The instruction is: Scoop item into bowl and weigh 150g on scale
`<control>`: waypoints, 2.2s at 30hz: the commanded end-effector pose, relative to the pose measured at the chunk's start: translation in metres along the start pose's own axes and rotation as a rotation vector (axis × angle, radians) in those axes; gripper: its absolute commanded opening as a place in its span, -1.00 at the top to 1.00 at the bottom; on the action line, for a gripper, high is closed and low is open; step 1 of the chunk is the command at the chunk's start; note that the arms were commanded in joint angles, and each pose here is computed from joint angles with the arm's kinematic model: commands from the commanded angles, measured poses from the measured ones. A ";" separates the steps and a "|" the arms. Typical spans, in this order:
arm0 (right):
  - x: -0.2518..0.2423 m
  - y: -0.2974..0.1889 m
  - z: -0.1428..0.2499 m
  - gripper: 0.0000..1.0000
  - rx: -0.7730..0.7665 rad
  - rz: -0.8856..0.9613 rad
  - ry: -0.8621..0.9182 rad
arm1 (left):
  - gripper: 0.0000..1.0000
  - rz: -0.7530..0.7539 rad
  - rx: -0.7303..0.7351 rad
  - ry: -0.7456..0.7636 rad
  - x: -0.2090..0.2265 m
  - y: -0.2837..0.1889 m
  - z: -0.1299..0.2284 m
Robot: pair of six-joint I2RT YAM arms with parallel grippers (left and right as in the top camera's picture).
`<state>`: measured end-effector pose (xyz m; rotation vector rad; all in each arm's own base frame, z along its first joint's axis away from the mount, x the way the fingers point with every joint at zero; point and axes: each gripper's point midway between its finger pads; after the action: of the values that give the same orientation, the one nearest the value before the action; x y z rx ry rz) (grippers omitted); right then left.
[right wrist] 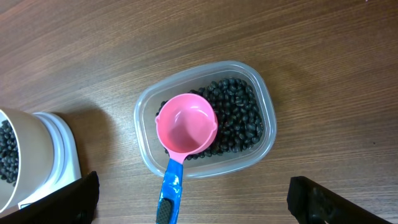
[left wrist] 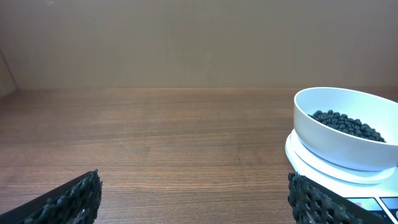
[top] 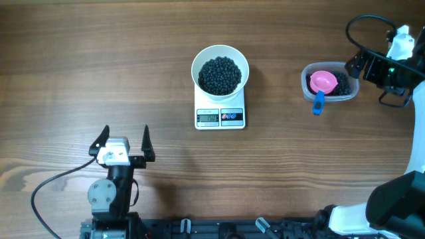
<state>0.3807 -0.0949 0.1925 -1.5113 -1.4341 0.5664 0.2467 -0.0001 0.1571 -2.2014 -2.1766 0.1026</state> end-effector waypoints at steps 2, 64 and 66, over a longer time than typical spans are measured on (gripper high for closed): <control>0.006 -0.001 -0.002 -1.00 -0.006 -0.020 -0.026 | -1.00 -0.013 0.000 -0.006 0.003 0.000 0.001; 0.060 -0.044 0.149 -0.99 -1.056 -0.090 -0.434 | -1.00 -0.013 0.000 -0.006 0.003 0.000 0.001; 0.060 -0.044 0.149 -0.99 -1.055 -0.090 -0.435 | -1.00 -0.013 0.000 -0.006 0.003 0.000 0.001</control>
<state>0.2464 0.0041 0.1760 -2.1507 -2.3356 0.0472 0.2464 0.0005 0.1577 -2.1991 -2.1819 0.0999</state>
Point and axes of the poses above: each gripper's point midway between its finger pads, its own y axis out along the fingers, its own x axis along the line the jaws close on, z = x × y, and after that the axes turned 1 degree about -y, right-handed
